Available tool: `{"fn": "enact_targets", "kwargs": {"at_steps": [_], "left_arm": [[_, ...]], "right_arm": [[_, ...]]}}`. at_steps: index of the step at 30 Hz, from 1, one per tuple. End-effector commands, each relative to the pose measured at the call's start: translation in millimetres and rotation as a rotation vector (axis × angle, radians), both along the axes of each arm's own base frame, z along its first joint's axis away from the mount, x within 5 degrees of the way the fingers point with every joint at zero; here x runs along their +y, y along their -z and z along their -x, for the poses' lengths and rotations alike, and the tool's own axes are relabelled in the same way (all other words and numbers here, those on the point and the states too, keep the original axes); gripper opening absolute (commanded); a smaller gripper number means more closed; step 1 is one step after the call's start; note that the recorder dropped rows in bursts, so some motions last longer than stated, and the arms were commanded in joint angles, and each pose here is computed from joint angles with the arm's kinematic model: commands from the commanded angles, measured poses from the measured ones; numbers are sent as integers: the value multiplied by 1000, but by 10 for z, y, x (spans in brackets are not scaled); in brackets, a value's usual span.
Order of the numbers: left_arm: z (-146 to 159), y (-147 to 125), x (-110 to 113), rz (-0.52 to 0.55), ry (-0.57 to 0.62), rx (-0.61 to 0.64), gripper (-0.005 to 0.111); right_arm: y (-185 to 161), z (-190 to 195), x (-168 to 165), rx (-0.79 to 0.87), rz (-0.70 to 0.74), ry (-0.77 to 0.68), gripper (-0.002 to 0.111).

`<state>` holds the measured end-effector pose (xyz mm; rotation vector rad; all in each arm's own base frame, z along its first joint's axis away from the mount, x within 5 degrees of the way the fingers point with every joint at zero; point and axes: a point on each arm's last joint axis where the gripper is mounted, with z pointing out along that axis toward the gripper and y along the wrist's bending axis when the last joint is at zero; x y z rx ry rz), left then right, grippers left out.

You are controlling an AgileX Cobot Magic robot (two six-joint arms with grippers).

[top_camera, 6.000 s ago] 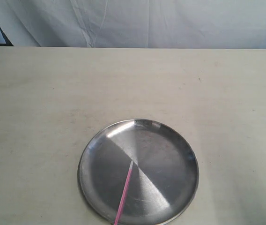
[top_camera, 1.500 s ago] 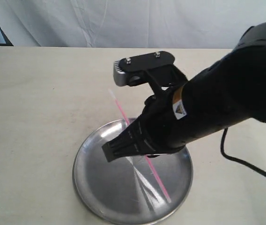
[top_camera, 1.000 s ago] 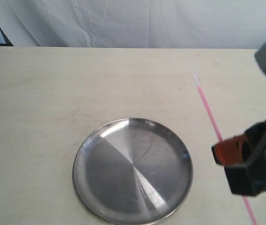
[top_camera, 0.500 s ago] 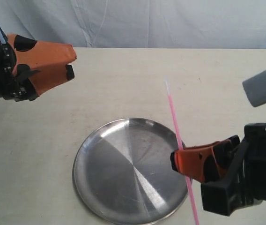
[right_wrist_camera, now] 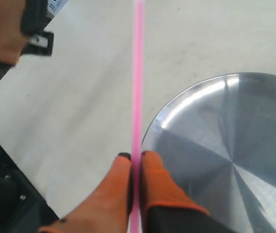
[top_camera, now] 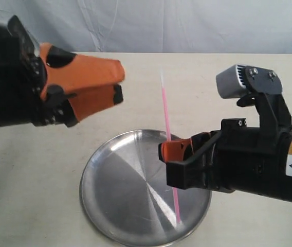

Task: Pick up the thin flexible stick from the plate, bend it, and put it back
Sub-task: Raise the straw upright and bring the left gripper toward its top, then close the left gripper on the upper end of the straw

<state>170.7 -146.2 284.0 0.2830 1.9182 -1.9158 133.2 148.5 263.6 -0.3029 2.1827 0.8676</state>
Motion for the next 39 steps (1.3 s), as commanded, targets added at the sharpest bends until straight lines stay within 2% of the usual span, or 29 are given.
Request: {"fn": "enact_targets", "kwargs": {"at_steps": [1, 7, 17, 20, 24, 26, 33, 36, 39], "left_arm": [[87, 58, -185, -68, 25, 7, 56], [121, 99, -287, -112, -2, 22, 56], [41, 144, -270, -158, -96, 42, 56], [35, 137, -269, -148, -103, 49, 56], [-8, 98, -269, -82, -142, 98, 56], [-14, 104, -285, -59, -127, 113, 56], [1, 187, -444, -76, -54, 140, 55], [-53, 144, -488, -57, -59, 141, 47], [-98, 98, -521, -56, -55, 103, 23]], "right_arm": [[-9, -19, 9, -27, -12, 6, -1], [-12, -20, 10, -29, -14, 7, -1], [-2, -15, 22, -7, -27, 12, -1], [14, -10, 69, -1, -25, -1, -1], [1, -44, 165, -6, -15, -23, -1], [-36, -74, 199, -24, -11, -31, -1], [-140, -152, 298, -54, 0, -53, -1], [-140, -157, 324, -29, 19, -68, -1], [-147, -144, 315, -25, 21, -72, -1]]}}
